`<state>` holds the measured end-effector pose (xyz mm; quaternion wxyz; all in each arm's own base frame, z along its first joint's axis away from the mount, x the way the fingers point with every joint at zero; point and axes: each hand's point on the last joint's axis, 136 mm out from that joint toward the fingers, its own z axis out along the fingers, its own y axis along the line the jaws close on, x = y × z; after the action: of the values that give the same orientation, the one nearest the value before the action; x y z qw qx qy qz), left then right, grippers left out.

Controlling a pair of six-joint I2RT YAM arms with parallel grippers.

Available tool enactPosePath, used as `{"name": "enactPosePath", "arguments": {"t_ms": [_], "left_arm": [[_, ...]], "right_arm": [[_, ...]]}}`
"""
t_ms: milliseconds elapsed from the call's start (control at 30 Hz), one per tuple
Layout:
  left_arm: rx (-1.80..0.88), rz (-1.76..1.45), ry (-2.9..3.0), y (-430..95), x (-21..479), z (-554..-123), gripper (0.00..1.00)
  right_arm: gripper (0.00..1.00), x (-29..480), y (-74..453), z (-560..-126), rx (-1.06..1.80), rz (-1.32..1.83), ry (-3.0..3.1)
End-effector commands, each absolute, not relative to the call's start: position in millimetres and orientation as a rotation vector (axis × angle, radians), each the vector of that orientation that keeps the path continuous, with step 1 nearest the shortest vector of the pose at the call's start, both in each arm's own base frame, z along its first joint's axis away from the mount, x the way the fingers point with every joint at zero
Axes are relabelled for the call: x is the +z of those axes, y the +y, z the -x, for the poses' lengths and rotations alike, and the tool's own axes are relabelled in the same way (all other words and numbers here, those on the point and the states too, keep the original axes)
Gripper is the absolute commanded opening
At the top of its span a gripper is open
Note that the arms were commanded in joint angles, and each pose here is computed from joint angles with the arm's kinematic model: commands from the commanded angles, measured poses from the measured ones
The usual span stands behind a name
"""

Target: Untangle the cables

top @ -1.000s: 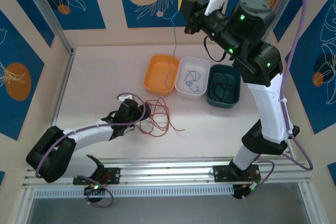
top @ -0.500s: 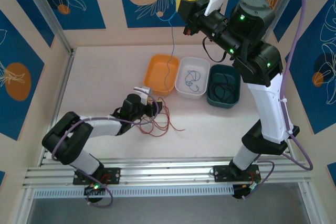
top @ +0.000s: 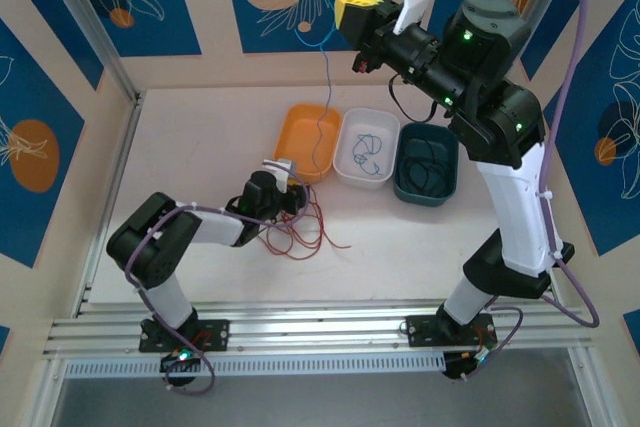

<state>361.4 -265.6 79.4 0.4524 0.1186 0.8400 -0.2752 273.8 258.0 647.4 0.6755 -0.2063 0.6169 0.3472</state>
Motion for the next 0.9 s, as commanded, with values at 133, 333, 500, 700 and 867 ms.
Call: {"name": "enactPosePath", "arguments": {"t_ms": [133, 333, 500, 700, 867], "left_arm": [[-0.591, -0.116, 2.196, -236.1, 56.0, -356.2, 0.28], [-0.519, 0.016, 2.232, -213.4, 44.0, -351.2, 0.17], [-0.452, 0.091, 2.283, -198.3, 32.8, -349.2, 0.10], [-0.518, 0.109, 2.235, -199.9, 52.6, -346.1, 0.19], [-0.570, 0.104, 2.211, -200.1, 77.7, -337.1, 0.36]], "right_arm": [[0.00, 675.4, 228.2, -244.1, 0.787, 0.425, 1.289], [0.00, 685.3, 208.8, -231.0, 0.758, 0.396, 1.243], [0.00, 689.8, 190.4, -220.0, 0.732, 0.359, 1.211], [0.00, 667.7, 186.5, -239.5, 0.673, 0.313, 1.292], [0.00, 637.6, 191.4, -283.0, 0.641, 0.274, 1.426]]}}
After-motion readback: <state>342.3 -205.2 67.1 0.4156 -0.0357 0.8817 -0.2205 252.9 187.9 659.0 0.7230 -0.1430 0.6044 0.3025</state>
